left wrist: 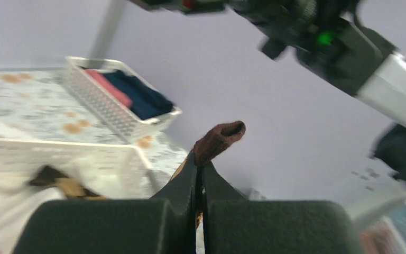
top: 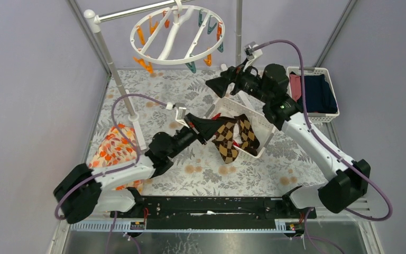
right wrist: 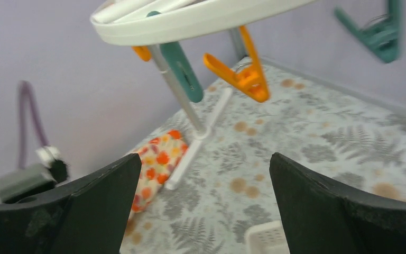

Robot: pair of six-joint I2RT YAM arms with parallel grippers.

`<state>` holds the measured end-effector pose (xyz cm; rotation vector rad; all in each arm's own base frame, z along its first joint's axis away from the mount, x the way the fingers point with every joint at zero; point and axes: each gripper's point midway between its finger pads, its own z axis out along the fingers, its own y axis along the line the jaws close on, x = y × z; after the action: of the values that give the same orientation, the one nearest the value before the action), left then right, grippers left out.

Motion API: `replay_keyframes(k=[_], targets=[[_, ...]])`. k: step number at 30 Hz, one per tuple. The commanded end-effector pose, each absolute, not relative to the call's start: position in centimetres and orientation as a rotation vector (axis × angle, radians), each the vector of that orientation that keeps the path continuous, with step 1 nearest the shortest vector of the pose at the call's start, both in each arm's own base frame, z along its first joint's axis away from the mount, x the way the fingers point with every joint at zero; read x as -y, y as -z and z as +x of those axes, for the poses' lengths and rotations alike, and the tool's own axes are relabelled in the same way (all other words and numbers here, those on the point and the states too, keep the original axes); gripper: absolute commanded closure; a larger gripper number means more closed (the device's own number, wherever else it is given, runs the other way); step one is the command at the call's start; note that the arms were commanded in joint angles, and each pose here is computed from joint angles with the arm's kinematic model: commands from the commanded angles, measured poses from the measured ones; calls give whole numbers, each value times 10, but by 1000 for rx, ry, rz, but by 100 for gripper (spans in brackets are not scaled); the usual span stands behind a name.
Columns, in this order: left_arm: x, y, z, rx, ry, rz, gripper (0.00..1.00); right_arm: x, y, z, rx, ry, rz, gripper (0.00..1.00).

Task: Clip the socks to the hanger
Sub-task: Open the clamp at the hanger.

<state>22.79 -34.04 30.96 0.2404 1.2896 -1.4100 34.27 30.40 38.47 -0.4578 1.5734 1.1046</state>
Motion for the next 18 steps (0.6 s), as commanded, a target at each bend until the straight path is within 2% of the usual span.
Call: replay_keyframes(k=[1, 7, 12, 18], targets=[[294, -274, 265, -1463, 1004, 163, 100, -260, -385, 354, -1515, -775, -436, 0], [264, -264, 280, -1591, 939, 55, 100, -277, -397, 356, -1458, -766, -607, 0], [265, -263, 274, -1596, 1007, 98, 100, -291, -409, 367, -1413, -771, -684, 2], [256, -268, 267, -1563, 1030, 76, 100, -299, -408, 377, -1250, -635, -860, 6]])
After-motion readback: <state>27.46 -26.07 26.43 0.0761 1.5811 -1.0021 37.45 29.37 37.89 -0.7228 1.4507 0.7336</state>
